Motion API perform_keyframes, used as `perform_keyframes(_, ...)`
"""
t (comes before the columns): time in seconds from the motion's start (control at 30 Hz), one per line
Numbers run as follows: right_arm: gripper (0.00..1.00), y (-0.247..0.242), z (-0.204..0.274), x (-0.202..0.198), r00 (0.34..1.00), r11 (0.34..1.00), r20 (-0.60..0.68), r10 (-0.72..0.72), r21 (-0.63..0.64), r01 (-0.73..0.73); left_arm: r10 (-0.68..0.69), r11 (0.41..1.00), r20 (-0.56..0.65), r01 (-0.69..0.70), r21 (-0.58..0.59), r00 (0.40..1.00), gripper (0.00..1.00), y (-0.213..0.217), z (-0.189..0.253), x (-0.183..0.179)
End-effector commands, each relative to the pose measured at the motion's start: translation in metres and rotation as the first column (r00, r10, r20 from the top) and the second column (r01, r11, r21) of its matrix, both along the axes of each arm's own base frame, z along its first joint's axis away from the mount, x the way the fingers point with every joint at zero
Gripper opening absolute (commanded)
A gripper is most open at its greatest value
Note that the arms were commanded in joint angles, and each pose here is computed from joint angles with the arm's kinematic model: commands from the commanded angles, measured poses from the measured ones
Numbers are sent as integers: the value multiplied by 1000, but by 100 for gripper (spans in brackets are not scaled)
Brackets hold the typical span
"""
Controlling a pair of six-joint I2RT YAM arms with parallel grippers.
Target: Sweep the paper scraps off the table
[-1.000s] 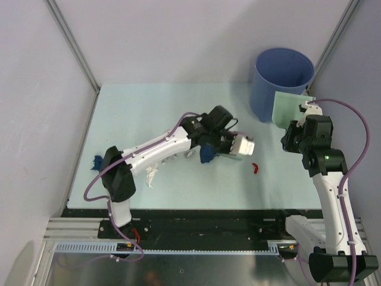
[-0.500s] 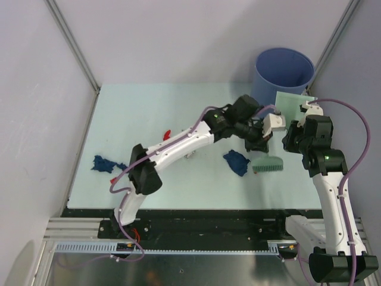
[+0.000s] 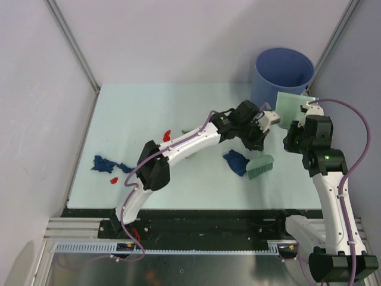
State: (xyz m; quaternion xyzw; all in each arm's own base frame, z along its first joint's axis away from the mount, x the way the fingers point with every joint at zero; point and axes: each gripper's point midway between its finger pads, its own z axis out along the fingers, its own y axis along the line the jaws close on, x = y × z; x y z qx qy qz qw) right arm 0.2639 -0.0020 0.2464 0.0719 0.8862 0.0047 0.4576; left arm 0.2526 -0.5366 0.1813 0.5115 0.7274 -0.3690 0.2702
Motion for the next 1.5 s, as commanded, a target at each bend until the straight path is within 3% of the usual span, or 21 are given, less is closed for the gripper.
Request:
perform_keyframes(0.0, 0, 1, 14, 1, 1000, 1000, 29, -4, 5, 3, 246, 969, 13, -245, -36, 969, 0, 22, 17, 58)
perform_keyframes(0.2, 0, 5, 8, -7, 999, 997, -5, -46, 64, 47, 317, 948, 59, -317, 4, 947, 0, 69, 1, 88)
perform_keyframes(0.43, 0, 51, -18, -34, 986, 989, -157, 51, 146, -28, 387, 922, 127, -384, -48, 913, 0, 120, 29, 123)
perform_keyframes(0.53, 0, 75, -30, -52, 970, 989, -225, 92, 137, -63, 384, 923, 138, -377, -71, 913, 0, 138, 40, 126)
perform_keyframes(0.67, 0, 92, -48, -75, 938, 990, -326, 121, 109, -90, 212, 955, -32, -214, -207, 977, 0, 136, 82, 87)
perform_keyframes(0.8, 0, 113, -70, -104, 877, 975, -430, 213, 158, -159, 156, 942, -15, -153, -299, 988, 0, 142, 133, 69)
perform_keyframes(0.9, 0, 141, -89, -121, 814, 945, -485, 321, 214, -246, 245, 932, 51, -220, -289, 968, 0, 159, 145, 89)
perform_keyframes(1.03, 0, 154, -130, -127, 743, 939, -576, 341, 178, -293, 399, 907, 188, -355, -228, 898, 0, 187, 134, 134)
perform_keyframes(1.17, 0, 158, -157, -98, 730, 940, -603, 321, 110, -322, 463, 886, 317, -437, -153, 828, 0, 200, 112, 171)
perform_keyframes(1.37, 0, 158, -197, -83, 650, 936, -705, 285, 57, -349, 532, 837, 354, -541, -83, 769, 0, 213, 72, 223)
perform_keyframes(1.47, 0, 154, -206, -85, 616, 932, -749, 243, 6, -361, 512, 847, 336, -530, -43, 791, 0, 206, 43, 232)
